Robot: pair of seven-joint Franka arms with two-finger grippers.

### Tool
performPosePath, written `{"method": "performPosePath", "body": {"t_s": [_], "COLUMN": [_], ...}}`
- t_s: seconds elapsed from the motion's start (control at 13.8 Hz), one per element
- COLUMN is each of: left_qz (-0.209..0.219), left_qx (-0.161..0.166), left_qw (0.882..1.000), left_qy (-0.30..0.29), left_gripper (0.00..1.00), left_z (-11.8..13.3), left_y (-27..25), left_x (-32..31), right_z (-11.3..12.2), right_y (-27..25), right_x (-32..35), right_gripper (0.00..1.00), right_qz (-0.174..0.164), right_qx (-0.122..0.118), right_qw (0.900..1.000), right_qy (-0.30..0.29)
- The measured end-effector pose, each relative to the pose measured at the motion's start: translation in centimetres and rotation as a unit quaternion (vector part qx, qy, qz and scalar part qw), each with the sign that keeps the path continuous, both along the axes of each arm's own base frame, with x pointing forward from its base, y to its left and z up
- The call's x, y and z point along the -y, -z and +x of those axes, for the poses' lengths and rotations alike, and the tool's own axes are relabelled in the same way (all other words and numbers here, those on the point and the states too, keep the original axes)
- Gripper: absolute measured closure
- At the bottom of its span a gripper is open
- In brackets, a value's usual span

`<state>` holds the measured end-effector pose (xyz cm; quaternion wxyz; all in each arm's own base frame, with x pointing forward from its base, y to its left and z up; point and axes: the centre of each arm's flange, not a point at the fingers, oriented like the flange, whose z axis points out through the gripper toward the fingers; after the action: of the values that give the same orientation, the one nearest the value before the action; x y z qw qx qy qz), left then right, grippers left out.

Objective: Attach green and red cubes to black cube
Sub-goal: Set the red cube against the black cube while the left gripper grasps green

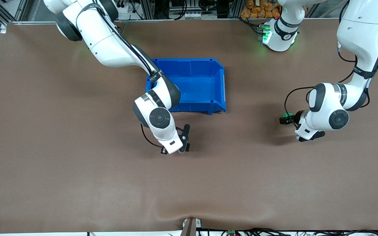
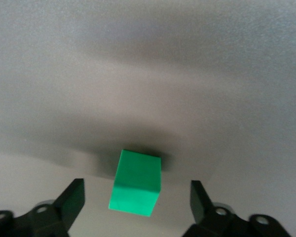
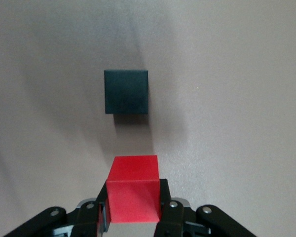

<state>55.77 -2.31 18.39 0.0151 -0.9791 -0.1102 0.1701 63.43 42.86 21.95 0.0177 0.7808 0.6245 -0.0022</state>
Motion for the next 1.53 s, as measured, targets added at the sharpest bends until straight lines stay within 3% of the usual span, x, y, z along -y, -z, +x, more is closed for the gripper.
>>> {"method": "performPosePath", "body": {"t_s": [0.07, 0.22, 0.29, 0.44, 0.51, 0.73, 1.53], "left_qz": [0.002, 0.005, 0.005, 0.005, 0.005, 0.005, 0.006], "left_qx": [0.000, -0.001, -0.001, -0.002, -0.002, 0.000, 0.018], "left_qw": [1.000, 1.000, 1.000, 1.000, 1.000, 1.000, 1.000], "left_qy": [0.003, 0.008, 0.008, 0.008, 0.008, 0.008, 0.001], "left_gripper": [0.07, 0.22, 0.22, 0.37, 0.37, 0.61, 0.61], "left_z": [0.0, -0.1, -0.1, -0.1, -0.1, 0.0, 1.3], "left_y": [0.3, 0.8, 0.9, 0.9, 0.9, 0.9, -0.2], "left_x": [-0.1, -0.2, -0.2, -0.2, -0.2, -0.2, -0.4], "right_z": [0.0, 0.0, 0.0, -0.2, -0.2, -0.3, -0.6], "right_y": [0.4, 1.1, 1.4, 1.7, 1.8, 2.0, 2.9], "right_x": [-0.1, -0.6, -1.0, -1.4, -1.6, -1.9, -3.2], "right_gripper": [0.60, 0.60, 0.60, 0.60, 0.60, 0.60, 0.60], "right_qz": [0.000, -0.003, -0.006, -0.010, -0.010, -0.008, -0.003], "right_qx": [-0.001, 0.002, 0.005, 0.010, 0.011, 0.014, 0.025], "right_qw": [1.000, 1.000, 1.000, 1.000, 1.000, 1.000, 1.000], "right_qy": [0.002, 0.002, 0.000, -0.002, -0.004, -0.006, -0.012]}}
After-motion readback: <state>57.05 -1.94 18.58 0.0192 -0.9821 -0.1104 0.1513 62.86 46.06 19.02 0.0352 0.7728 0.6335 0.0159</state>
